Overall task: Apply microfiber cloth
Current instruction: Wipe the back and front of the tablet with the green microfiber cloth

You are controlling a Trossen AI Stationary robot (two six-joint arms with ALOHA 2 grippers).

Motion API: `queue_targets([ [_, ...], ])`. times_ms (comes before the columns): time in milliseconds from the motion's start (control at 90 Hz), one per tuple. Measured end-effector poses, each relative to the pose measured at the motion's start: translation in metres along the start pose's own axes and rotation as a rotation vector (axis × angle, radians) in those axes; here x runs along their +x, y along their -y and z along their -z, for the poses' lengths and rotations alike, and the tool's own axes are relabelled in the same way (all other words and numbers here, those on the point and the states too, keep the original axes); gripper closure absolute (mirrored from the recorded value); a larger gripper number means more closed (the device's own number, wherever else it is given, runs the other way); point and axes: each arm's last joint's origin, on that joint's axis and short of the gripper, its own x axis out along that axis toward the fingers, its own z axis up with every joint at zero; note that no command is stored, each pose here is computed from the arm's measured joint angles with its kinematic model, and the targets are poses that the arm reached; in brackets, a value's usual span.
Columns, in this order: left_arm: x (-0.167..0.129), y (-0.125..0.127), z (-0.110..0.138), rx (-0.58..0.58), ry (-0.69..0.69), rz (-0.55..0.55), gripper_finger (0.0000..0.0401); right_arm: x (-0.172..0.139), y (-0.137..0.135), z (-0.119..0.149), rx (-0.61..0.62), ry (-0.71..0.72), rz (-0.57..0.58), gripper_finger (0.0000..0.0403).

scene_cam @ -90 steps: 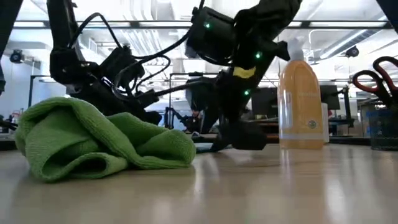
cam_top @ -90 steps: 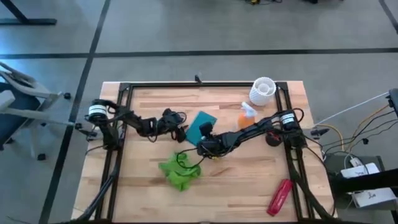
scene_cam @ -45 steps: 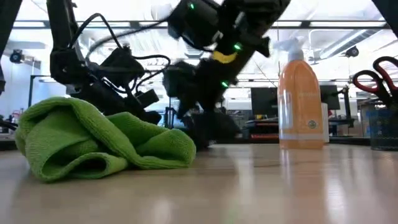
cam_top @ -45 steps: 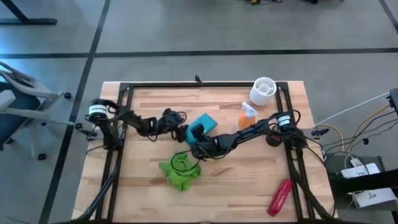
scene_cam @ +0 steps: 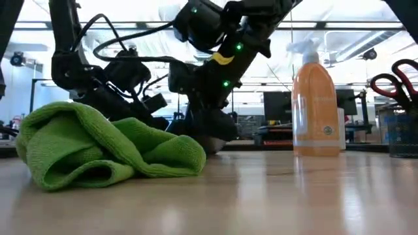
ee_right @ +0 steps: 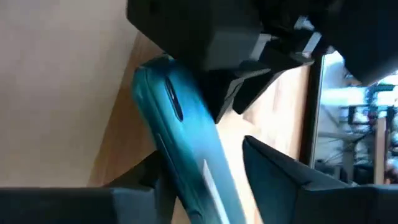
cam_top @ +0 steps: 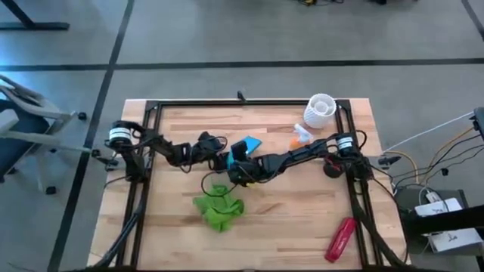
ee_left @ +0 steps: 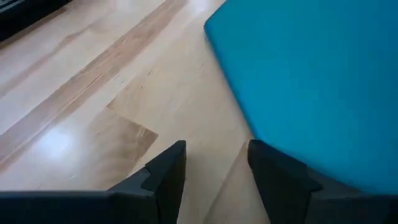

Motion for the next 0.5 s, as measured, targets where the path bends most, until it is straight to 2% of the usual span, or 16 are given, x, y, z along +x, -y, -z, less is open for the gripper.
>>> queue_targets([
  [211,-0.011,-0.002,-0.006,0.043,0.040,-0.001,0.0232,-0.008,0.008,-0.001,-0.003,-0.061,-0.069,0.0383],
  [322,-0.027,-0.005,-0.008,0.076,0.046,0.026,0.0232,-0.017,0.016,-0.005,0.043,-0.101,-0.115,0.0388],
  [500,-0.057,-0.013,-0.015,0.080,0.144,0.024,0.0232,-0.035,0.035,-0.015,0.160,-0.124,-0.277,0.0396],
])
